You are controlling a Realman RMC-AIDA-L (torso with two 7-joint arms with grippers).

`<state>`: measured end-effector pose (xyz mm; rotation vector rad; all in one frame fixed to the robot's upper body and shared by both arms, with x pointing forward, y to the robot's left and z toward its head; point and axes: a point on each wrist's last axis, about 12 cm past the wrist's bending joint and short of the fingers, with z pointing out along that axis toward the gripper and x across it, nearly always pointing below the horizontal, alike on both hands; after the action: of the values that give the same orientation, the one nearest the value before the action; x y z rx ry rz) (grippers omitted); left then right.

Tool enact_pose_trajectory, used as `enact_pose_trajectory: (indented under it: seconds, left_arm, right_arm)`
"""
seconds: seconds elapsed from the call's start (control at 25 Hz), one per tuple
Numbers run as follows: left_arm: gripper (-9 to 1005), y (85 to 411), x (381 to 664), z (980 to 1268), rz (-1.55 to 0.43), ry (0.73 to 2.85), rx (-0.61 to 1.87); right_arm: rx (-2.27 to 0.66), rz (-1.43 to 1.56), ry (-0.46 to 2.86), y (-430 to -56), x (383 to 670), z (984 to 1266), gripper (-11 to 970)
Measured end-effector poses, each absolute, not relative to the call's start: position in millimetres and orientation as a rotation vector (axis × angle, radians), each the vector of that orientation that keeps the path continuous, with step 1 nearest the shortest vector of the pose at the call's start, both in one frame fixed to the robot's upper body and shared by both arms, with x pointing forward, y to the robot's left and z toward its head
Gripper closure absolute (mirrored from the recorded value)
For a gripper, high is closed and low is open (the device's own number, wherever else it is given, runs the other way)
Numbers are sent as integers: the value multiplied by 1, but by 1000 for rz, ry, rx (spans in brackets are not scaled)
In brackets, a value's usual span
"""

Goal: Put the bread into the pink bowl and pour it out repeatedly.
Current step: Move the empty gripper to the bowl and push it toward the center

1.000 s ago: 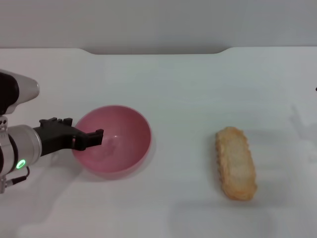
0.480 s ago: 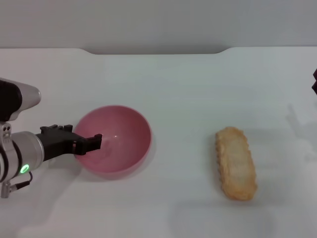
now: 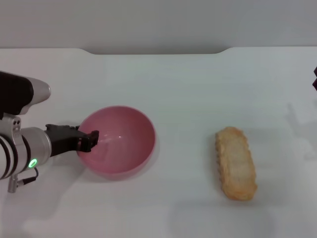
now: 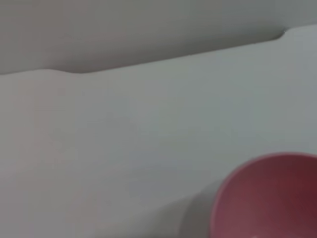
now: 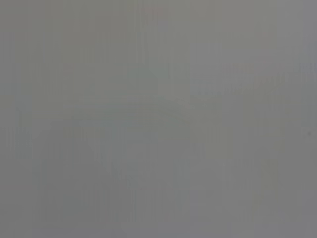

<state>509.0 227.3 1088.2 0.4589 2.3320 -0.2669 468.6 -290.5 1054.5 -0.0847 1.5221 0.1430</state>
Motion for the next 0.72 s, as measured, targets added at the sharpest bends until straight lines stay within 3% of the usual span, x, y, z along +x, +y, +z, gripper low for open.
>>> enact_pose_trajectory:
  seconds: [0.28, 0.48, 0.72]
  left_arm:
    - [659, 226, 514, 1090, -227, 2348, 508]
    - [926, 214, 511, 1094, -186, 2271, 610]
    - [935, 227, 522, 1101, -241, 2319, 360]
  right_arm:
    - [-95, 145, 1519, -288, 469, 1056, 219]
    - [-103, 150, 1514, -286, 471, 1057, 218]
    - [-102, 149, 1516, -286, 470, 1057, 218]
